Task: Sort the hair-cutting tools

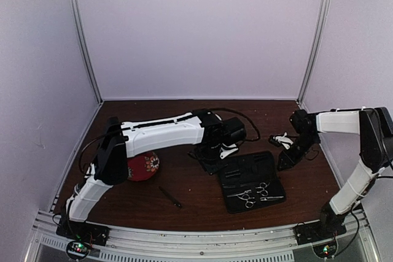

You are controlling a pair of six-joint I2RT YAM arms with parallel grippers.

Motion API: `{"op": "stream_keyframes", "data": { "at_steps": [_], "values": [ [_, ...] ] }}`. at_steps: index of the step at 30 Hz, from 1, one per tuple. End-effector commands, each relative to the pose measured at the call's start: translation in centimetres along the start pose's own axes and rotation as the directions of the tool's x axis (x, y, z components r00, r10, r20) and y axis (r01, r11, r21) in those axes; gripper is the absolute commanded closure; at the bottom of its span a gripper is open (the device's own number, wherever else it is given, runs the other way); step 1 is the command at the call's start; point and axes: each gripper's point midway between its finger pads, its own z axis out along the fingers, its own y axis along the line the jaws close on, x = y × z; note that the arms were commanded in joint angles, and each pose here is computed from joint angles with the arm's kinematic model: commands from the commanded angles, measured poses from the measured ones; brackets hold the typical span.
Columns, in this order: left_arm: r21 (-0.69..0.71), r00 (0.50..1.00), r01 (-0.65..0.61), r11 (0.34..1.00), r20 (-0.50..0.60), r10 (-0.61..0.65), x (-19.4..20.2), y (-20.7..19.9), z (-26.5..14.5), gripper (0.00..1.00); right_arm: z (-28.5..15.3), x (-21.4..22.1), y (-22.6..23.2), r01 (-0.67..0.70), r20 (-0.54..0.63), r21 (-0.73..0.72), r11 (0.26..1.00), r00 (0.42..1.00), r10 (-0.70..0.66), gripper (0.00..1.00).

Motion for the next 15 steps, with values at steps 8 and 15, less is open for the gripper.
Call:
{"op": "stream_keyframes", "data": {
  "at_steps": [8, 15],
  "values": [
    [-0.001, 1.0, -0.001, 1.0, 0.005, 0.001, -1.3, -0.6, 1.5, 1.0, 0.1, 0.4, 0.7, 0.003, -0.017, -0.054, 0.999, 1.0, -0.004, 0.71],
    [0.007, 1.0, 0.002, 1.0, 0.03, -0.002, -2.2, -0.8, 1.5, 1.0, 0.2, 0.4, 1.4, 0.008, -0.014, -0.098, 0.995, 1.0, -0.009, 0.71]
  ]
}}
